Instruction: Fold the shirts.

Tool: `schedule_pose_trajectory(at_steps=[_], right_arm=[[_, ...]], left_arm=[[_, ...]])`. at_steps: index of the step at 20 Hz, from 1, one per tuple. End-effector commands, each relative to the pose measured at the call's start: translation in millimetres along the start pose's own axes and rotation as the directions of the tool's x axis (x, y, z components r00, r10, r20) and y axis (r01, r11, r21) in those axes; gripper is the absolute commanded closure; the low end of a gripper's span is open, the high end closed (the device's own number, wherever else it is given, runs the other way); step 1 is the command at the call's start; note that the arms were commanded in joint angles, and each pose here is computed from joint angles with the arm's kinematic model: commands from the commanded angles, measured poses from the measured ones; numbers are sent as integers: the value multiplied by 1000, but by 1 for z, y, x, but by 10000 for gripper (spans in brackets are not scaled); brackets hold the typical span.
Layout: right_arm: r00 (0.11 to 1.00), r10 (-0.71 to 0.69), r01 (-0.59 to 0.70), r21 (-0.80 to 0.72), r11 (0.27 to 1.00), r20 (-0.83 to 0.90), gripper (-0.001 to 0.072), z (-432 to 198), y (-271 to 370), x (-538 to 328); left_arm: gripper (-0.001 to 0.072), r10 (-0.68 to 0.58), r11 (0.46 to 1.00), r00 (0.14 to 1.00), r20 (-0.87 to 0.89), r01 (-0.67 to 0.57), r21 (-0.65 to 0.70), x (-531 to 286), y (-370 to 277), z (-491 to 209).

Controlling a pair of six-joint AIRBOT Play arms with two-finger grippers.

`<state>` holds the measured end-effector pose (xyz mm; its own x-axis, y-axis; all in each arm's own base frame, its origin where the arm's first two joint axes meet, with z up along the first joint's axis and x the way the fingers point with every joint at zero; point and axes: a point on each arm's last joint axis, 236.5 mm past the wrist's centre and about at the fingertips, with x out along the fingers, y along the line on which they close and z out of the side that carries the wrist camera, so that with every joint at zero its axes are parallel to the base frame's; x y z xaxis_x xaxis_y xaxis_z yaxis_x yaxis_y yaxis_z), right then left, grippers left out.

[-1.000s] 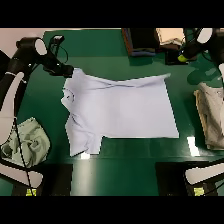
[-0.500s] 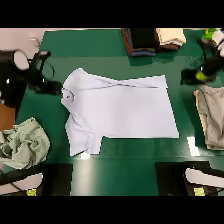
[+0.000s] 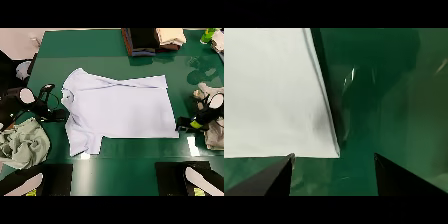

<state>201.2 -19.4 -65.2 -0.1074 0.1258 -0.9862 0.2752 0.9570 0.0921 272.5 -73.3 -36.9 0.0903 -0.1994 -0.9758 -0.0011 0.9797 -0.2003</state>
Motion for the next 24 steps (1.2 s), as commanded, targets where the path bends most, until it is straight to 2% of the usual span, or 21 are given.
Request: schedule_pose_trajectory(at_steps=[1, 4, 5, 7, 8, 9, 11, 18, 23, 24], right_arm=[[997, 71, -70, 35, 997, -23, 166, -14, 13, 27], [996, 86, -86, -7, 996, -34, 208, -10, 29, 33], [996, 81, -82, -30, 996, -40, 268, -9, 34, 33], [998, 42, -45, -83, 996, -37, 497, -4, 36, 31], [999, 21, -24, -111, 994, -26, 639, -2, 36, 29], [1000, 7, -9, -127, 992, -17, 690, 1, 36, 25], [1000, 2, -3, -135, 991, -11, 691, 4, 37, 21], [1000, 4, -4, -134, 991, -4, 691, 6, 37, 18], [1000, 4, -5, -135, 991, -2, 691, 6, 37, 18], [1000, 4, -4, -135, 991, -1, 691, 7, 37, 18]], left_arm=[[227, -12, 1000, 1000, 1, 12, -11, 5, -1, -4], [226, -12, 1000, 1000, 0, 12, -11, 5, -1, -4], [227, -12, 1000, 1000, -2, 12, -11, 5, -1, -5], [226, -12, 1000, 1000, -4, 12, -11, 5, -1, -5], [225, -12, 1000, 1000, -4, 12, -10, 5, -1, -5], [224, -12, 1000, 1000, -2, 12, -1, 5, -1, -5], [135, -27, 999, 1000, -6, 27, 17, 8, -4, -5], [136, -134, 991, 991, 20, 134, -3, 36, -22, -12], [137, -134, 991, 991, -14, 133, -20, 48, -19, -28], [171, -134, 991, 991, -11, 133, -21, 49, -18, -27]])
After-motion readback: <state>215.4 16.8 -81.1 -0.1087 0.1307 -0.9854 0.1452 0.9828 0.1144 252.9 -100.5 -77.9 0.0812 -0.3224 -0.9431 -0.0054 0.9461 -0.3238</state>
